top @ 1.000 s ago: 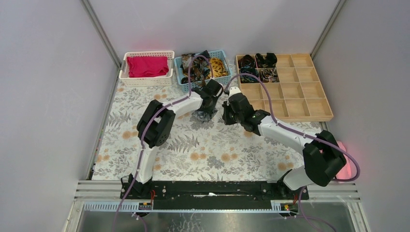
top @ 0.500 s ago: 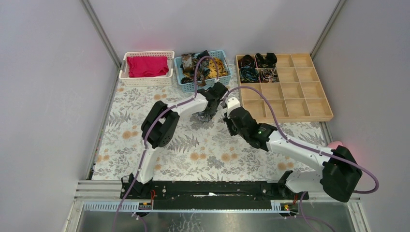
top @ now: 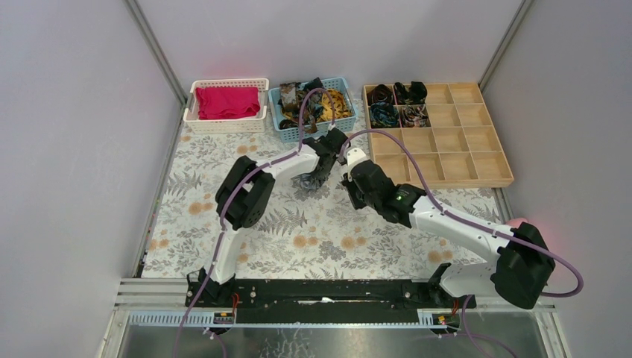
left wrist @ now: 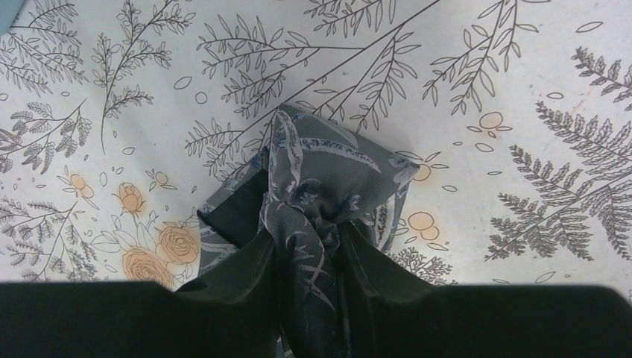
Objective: Roll the ties
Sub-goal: Roll the tie at the center of the board.
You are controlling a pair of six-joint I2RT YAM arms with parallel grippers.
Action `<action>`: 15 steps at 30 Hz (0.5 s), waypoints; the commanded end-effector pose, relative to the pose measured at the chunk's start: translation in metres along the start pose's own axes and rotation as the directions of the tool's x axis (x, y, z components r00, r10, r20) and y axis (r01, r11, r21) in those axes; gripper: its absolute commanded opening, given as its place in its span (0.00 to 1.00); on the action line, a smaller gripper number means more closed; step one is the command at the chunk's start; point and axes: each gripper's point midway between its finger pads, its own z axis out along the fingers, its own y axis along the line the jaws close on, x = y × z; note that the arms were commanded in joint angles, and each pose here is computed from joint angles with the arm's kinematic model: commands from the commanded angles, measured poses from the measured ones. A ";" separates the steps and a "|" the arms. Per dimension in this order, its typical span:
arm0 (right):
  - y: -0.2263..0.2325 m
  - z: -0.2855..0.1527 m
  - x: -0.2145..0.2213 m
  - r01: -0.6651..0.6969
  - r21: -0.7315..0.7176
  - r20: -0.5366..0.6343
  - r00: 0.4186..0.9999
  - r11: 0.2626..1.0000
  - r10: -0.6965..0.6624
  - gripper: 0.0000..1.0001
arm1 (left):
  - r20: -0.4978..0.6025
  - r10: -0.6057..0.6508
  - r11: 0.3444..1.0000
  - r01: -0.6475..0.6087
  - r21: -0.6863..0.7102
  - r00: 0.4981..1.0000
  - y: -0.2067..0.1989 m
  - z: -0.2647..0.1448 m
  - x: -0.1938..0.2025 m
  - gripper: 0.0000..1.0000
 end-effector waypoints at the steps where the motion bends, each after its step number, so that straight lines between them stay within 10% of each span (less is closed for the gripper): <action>1: 0.005 -0.002 -0.006 -0.022 -0.030 0.027 0.999 0.999 0.023 0.00 | -0.424 0.111 0.994 -0.110 0.028 0.899 0.008 0.016 0.125 0.41; 11: 0.012 0.004 0.001 -0.021 -0.061 0.017 1.000 0.998 0.023 0.00 | -0.347 0.088 0.995 -0.067 0.071 0.934 0.006 0.014 0.107 0.59; 15: 0.017 0.007 0.003 -0.020 -0.082 -0.002 1.000 0.996 0.020 0.00 | -0.332 0.090 0.993 -0.061 0.097 0.939 0.003 0.014 0.100 0.98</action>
